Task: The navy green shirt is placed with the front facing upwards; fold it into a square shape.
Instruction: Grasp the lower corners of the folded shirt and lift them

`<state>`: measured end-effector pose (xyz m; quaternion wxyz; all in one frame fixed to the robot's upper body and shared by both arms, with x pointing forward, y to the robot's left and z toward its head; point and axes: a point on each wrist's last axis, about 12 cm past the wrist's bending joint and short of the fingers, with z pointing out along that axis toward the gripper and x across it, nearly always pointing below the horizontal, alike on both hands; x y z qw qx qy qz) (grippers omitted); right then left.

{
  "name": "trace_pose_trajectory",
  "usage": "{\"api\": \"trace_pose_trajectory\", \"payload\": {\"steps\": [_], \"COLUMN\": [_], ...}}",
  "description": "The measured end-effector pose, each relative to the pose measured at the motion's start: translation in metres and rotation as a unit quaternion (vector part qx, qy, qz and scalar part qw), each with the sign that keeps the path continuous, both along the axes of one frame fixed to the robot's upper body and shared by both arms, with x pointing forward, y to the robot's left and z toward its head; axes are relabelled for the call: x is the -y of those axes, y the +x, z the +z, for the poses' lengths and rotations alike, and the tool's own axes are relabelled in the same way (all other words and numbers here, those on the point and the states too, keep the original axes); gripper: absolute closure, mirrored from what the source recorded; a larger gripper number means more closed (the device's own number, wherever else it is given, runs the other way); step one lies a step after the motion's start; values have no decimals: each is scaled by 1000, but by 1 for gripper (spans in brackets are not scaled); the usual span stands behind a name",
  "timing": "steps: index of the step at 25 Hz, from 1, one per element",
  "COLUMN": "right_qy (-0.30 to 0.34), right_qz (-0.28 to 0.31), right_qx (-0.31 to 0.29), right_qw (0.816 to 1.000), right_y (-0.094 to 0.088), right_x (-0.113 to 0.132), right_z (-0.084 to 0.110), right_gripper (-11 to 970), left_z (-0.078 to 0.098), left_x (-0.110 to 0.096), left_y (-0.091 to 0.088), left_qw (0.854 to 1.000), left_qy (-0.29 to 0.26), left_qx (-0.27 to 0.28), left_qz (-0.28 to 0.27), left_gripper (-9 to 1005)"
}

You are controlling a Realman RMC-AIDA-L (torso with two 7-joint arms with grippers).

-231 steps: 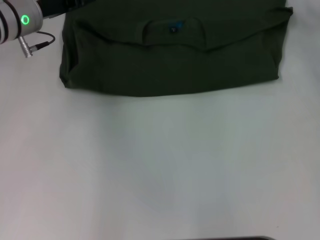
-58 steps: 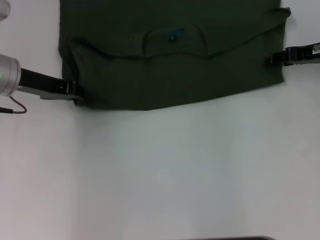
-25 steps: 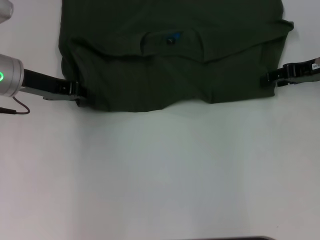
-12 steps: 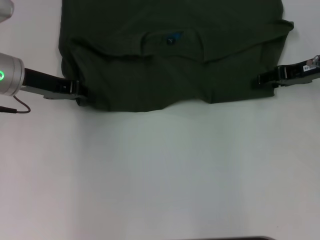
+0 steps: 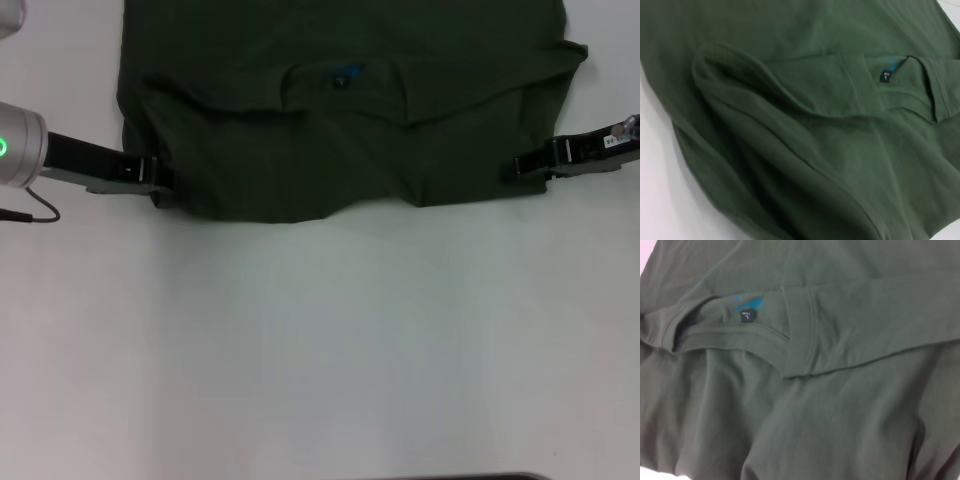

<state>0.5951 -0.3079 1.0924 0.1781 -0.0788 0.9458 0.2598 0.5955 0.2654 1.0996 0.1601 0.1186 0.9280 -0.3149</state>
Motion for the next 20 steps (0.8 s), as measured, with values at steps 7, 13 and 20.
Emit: {"api": "trace_pose_trajectory", "payload": {"steps": [7,13,20], "right_qy": [-10,-14,-15], "right_qz": [8,12,20], "right_qx": [2,2,-3], "right_qw": [1000,1000,1000], "right_y": [-1,-2,-4], "right_x": [1,1,6], "right_z": [-2,-2,2], "right_gripper": [468,699,905], "left_z": [0,1,6], "left_x": [1,1,1], "left_y": [0,0,-2], "left_qw": [1000,1000,1000], "left_qy": [0,-1,-4], "left_qx": [1,-1,-3], "left_qz": [-1,-3,-17], "left_gripper": [934,933,934]}}
